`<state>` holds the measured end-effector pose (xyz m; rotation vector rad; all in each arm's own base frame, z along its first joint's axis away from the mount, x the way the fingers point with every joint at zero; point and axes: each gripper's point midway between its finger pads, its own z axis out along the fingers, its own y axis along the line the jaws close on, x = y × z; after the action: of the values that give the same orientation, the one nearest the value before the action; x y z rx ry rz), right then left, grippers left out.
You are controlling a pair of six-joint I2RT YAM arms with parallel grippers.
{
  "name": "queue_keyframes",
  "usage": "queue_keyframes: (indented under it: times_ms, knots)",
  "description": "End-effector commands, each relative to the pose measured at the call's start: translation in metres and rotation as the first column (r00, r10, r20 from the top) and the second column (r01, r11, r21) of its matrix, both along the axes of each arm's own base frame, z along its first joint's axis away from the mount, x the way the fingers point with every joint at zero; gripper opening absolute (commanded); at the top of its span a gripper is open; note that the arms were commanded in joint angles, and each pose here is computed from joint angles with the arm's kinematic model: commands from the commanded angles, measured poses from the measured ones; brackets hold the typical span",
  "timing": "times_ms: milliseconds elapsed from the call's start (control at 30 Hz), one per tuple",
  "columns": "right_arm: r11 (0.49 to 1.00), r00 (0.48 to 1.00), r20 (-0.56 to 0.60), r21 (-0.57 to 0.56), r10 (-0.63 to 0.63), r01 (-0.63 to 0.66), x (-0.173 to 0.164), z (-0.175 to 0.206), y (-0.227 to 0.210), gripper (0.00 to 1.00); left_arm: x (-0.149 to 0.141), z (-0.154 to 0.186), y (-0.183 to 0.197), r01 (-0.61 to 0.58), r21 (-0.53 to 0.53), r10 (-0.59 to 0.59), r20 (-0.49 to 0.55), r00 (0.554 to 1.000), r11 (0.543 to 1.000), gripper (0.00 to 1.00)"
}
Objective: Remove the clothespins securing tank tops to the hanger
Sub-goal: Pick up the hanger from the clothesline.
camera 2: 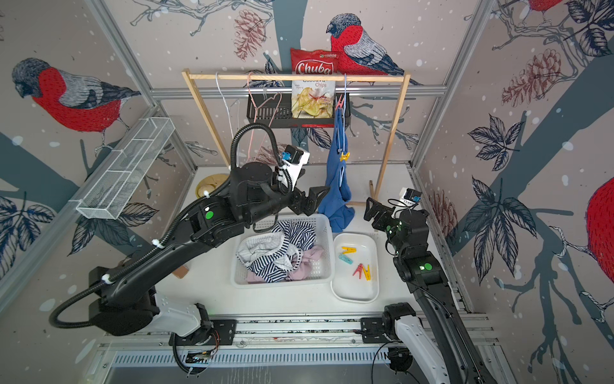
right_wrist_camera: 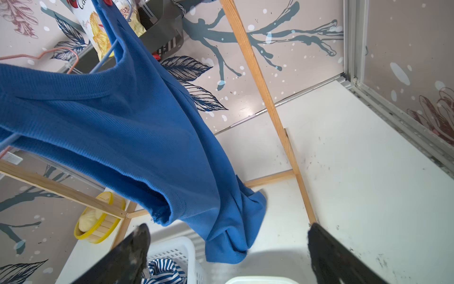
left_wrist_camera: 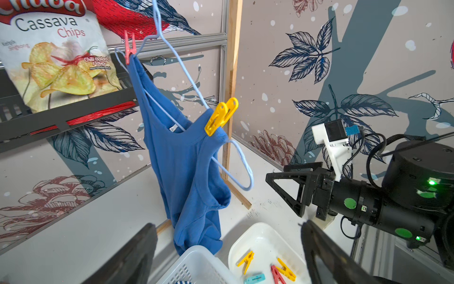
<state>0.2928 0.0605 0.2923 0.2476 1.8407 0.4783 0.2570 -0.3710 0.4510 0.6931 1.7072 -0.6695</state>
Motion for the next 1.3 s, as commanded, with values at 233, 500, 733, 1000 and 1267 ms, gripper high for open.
queue_keyframes:
  times_ms: [233, 500, 733, 1000, 1267]
  knots:
    - [0.993, 0.992, 0.073, 0.047, 0.102, -0.105, -0.001, 0.021, 0.012, 1.00, 0.019, -0.004, -0.045, -0.057, -0.017, 0.057, -0.011, 0.998, 0.998, 0.82]
    - [0.992, 0.993, 0.056, 0.060, 0.107, -0.111, -0.005, 0.007, 0.012, 1.00, 0.043, -0.016, -0.065, -0.175, 0.027, 0.175, 0.002, 0.985, 0.984, 0.75]
    - [0.994, 0.995, 0.029, 0.028, 0.100, -0.101, -0.006, -0.006, 0.007, 1.00, 0.072, -0.032, -0.068, -0.315, 0.133, 0.310, 0.059, 0.949, 0.940, 0.52]
    - [0.994, 0.994, 0.010, -0.011, 0.112, -0.112, -0.002, -0.008, 0.004, 1.00, 0.072, -0.039, -0.072, -0.298, 0.145, 0.296, 0.032, 0.955, 0.944, 0.00]
    - [0.994, 0.994, 0.007, -0.006, 0.113, -0.113, 0.000, -0.010, 0.001, 1.00, 0.073, -0.005, -0.050, -0.319, 0.076, 0.317, 0.040, 0.947, 0.945, 0.00]
